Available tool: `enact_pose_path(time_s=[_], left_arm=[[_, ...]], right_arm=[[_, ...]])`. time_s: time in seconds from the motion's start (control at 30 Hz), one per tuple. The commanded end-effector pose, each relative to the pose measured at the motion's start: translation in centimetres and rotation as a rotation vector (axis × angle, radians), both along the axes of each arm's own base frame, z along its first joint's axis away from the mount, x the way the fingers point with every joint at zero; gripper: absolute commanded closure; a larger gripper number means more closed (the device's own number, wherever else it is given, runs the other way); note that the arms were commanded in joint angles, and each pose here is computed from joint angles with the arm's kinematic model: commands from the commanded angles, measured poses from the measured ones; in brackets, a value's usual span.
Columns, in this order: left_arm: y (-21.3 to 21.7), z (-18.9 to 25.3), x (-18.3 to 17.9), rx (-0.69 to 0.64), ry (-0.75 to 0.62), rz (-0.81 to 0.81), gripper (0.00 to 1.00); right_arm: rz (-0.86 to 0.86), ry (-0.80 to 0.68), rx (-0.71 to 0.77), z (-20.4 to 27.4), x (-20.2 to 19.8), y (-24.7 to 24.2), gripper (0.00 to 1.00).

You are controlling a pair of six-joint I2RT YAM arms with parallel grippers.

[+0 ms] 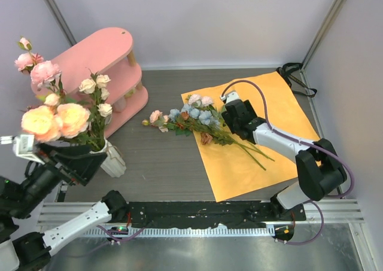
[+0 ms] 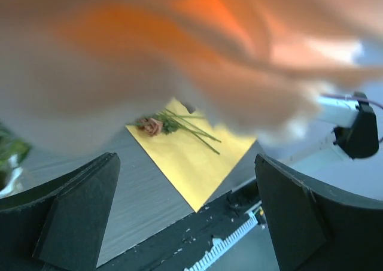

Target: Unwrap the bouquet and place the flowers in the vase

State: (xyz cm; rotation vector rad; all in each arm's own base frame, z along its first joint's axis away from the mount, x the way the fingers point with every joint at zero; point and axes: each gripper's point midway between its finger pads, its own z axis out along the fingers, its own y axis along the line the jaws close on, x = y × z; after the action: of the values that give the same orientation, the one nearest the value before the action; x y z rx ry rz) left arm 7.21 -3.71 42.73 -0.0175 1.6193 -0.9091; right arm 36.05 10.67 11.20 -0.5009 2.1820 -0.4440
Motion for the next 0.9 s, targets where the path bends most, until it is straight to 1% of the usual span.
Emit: enact_pose_path(time_s=[0.0, 0.07, 0.1, 0.13, 0.3, 0.4, 0.5, 0.63, 0.67, 0.73, 0.77, 0.83, 0.87], left_arm=[[-6.9, 1.2, 0.3, 0.066, -0.015, -0.248, 0.0], [-9.0, 1.8, 1.0, 0.085, -0.031, -0.295, 0.0], [-9.6, 2.1, 1.2, 0.088, -0.036, -0.311, 0.0], [-10.5, 2.2, 0.8, 0.088, -0.037, -0.362, 0.0], [-14.4, 2.4, 1.7, 0.054, -0.011, -0.454, 0.0], [-16.4, 1.7, 2.0, 0.04, 0.018, -0.509, 0.0], [-17.4, -0.3, 2.7, 0.088, 0.064, -0.52, 0.0], [-18.0, -4.1, 4.6, 0.214, 0.172, -0.465, 0.01], [-18.1, -4.6, 4.8, 0.228, 0.186, -0.463, 0.02], [-18.5, -5.0, 5.0, 0.236, 0.197, -0.466, 0.04], [-18.8, -5.2, 5.2, 0.232, 0.199, -0.467, 0.04], [-19.0, -5.4, 5.4, 0.226, 0.203, -0.463, 0.04], [-19.2, -5.6, 5.6, 0.223, 0.204, -0.462, 0.04]], right_arm=[[0.059, -0.006, 0.073, 0.1, 1.7, 1.7, 0.3], [0.076, -0.001, 0.095, -0.9, 1.7, 2.2, 0.35], [0.102, 0.003, 0.122, -1.4, 2.0, 3.1, 0.4], [0.113, 0.001, 0.134, -1.6, 2.1, 3.4, 0.41], [0.176, 0.022, 0.176, -3.8, 2.7, 5.2, 0.47], [0.178, 0.062, 0.156, -5.0, 2.8, 5.3, 0.5], [0.184, 0.077, 0.147, -6.0, 2.9, 5.4, 0.53], [0.188, 0.094, 0.13, -7.2, 3.0, 5.4, 0.57], [0.183, 0.098, 0.115, -7.4, 3.2, 5.2, 0.62], [0.185, 0.092, 0.099, -7.4, 3.4, 5.1, 0.68], [0.187, 0.085, 0.1, -7.2, 3.6, 5.2, 0.74], [0.192, 0.082, 0.098, -6.9, 3.6, 5.2, 0.8], [0.202, 0.081, 0.094, -6.9, 3.5, 5.2, 0.86]])
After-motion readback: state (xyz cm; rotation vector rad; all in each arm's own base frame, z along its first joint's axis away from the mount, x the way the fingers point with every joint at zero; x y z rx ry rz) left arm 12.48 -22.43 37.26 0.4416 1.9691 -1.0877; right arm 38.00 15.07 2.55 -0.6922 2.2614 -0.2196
